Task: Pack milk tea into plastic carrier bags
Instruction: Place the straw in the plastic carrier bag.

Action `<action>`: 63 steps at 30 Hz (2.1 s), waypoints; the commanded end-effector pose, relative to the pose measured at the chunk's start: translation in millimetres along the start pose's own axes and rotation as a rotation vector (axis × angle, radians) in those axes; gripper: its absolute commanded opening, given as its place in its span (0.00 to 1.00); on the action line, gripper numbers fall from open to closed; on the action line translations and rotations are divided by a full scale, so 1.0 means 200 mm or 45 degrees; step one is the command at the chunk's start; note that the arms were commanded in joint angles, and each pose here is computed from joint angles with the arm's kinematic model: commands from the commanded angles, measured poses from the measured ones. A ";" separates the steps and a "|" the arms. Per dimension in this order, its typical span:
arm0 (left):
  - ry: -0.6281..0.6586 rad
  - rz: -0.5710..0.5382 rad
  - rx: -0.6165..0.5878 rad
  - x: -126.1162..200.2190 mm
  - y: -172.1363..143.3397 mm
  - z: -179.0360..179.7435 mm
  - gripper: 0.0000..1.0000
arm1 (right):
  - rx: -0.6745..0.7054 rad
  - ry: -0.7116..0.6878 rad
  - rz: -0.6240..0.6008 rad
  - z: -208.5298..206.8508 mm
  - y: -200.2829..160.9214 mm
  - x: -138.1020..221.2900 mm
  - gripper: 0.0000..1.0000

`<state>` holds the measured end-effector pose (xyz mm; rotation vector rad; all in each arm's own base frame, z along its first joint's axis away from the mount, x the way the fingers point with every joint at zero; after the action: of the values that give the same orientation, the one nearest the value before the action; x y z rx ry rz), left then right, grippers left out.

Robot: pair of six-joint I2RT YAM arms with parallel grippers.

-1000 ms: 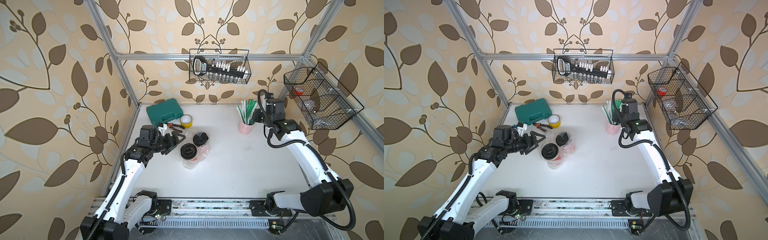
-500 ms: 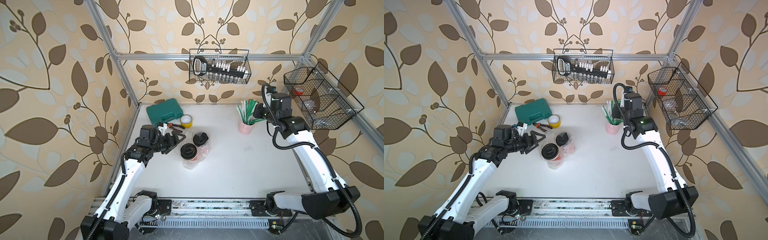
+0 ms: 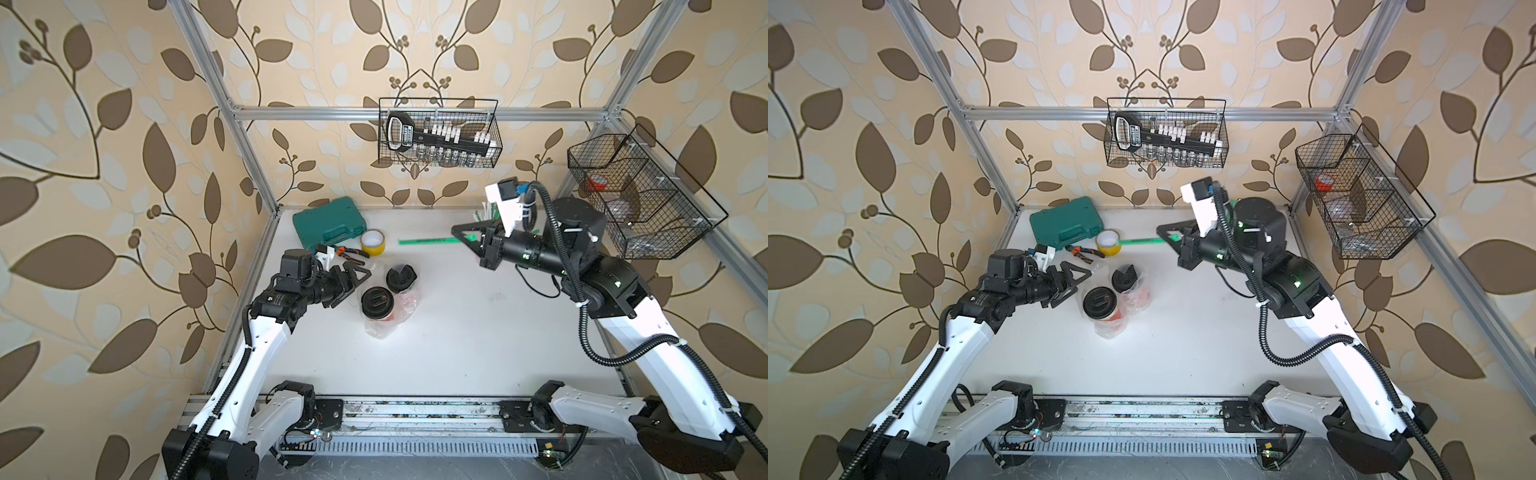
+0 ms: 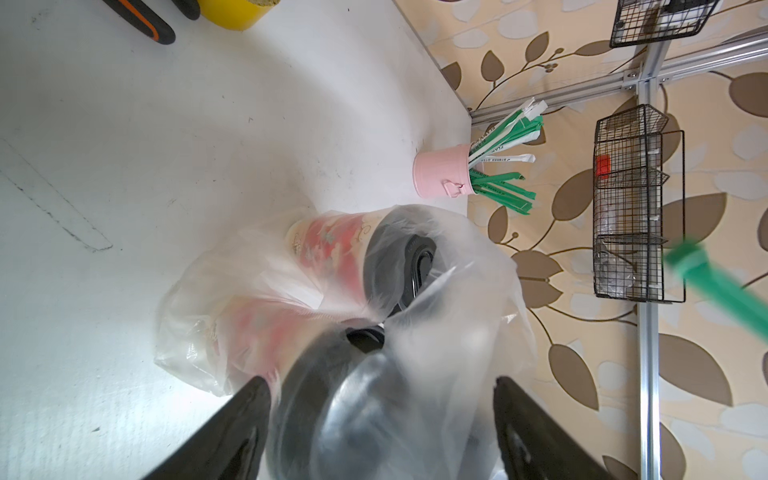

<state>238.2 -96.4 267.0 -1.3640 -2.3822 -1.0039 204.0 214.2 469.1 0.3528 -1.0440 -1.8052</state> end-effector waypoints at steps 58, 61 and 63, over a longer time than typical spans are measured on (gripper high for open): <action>-0.095 -0.021 -0.031 0.01 0.05 -0.06 0.74 | 0.069 -0.363 0.617 -0.06 -0.37 -0.59 0.26; -0.099 -0.022 -0.035 0.00 0.05 -0.06 0.74 | 0.103 -0.447 0.464 -0.11 -0.22 -0.52 0.30; -0.098 -0.022 -0.036 0.00 0.05 -0.06 0.74 | 0.098 -0.602 0.308 -0.25 -0.10 -0.44 0.32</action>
<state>241.9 -101.2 272.5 -1.4175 -2.4186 -0.9880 241.3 308.1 379.9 -0.1638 -1.2930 -1.4722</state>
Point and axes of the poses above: each gripper's point midway between its finger pads, its own x axis back along the fingers, its own z axis along the line the jaws close on, y = z × x, the point moved 6 cm from there along x, back along the fingers, and after that the axes turned 13 degrees about -x, right-handed, at the moved point
